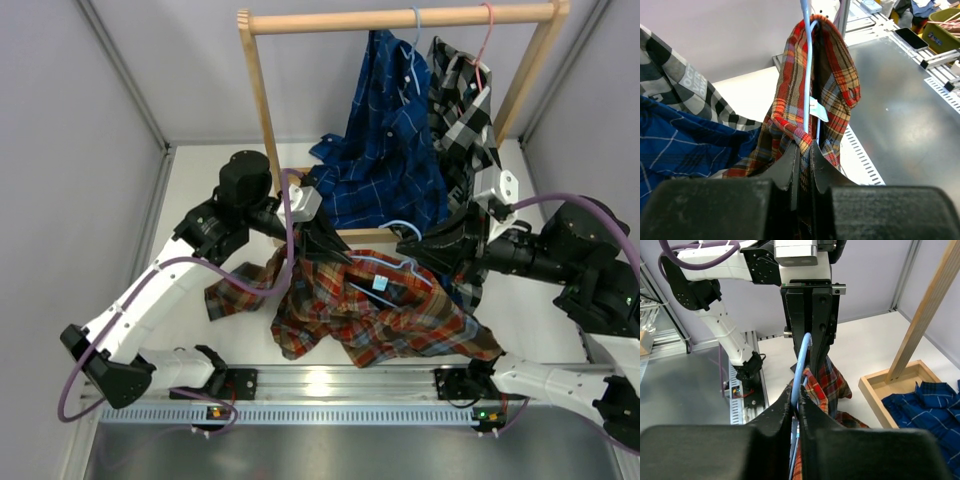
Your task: Place the shirt on the hanger
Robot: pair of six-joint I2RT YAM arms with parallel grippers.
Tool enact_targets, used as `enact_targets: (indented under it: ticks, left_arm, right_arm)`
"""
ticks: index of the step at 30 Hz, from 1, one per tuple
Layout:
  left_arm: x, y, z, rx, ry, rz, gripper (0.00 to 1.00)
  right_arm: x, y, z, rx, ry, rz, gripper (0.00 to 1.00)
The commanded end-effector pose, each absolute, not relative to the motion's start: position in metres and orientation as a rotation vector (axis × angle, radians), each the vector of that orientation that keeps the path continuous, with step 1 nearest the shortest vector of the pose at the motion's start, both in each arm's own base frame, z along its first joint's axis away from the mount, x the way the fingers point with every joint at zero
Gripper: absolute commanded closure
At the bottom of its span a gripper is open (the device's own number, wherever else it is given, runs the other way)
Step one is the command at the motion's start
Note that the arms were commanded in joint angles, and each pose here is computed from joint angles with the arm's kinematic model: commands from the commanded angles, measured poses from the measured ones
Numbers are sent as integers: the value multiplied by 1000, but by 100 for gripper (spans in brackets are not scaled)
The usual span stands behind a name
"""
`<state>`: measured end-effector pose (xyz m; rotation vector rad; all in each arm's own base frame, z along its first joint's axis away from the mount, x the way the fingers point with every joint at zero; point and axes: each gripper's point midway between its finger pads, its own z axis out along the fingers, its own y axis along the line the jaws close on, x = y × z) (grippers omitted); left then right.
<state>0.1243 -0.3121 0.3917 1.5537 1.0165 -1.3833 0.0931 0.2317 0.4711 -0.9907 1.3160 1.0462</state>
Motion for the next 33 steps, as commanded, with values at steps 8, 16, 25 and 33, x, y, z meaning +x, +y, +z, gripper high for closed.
enact_targets:
  ticks: [8, 16, 25, 33]
  left_arm:
    - [112, -302, 408, 1587, 907, -1427, 100]
    - [103, -299, 415, 1609, 869, -1476, 100]
    - [102, -298, 412, 1612, 875, -1490, 100]
    - [109, -298, 412, 1590, 898, -1452, 100]
  right_arm:
    - [95, 157, 423, -851, 1501, 783, 45]
    - [46, 154, 373, -1032, 1555, 949, 40]
    - [61, 191, 358, -1189, 1583, 965, 46]
    - [67, 197, 352, -1216, 1590, 949, 100]
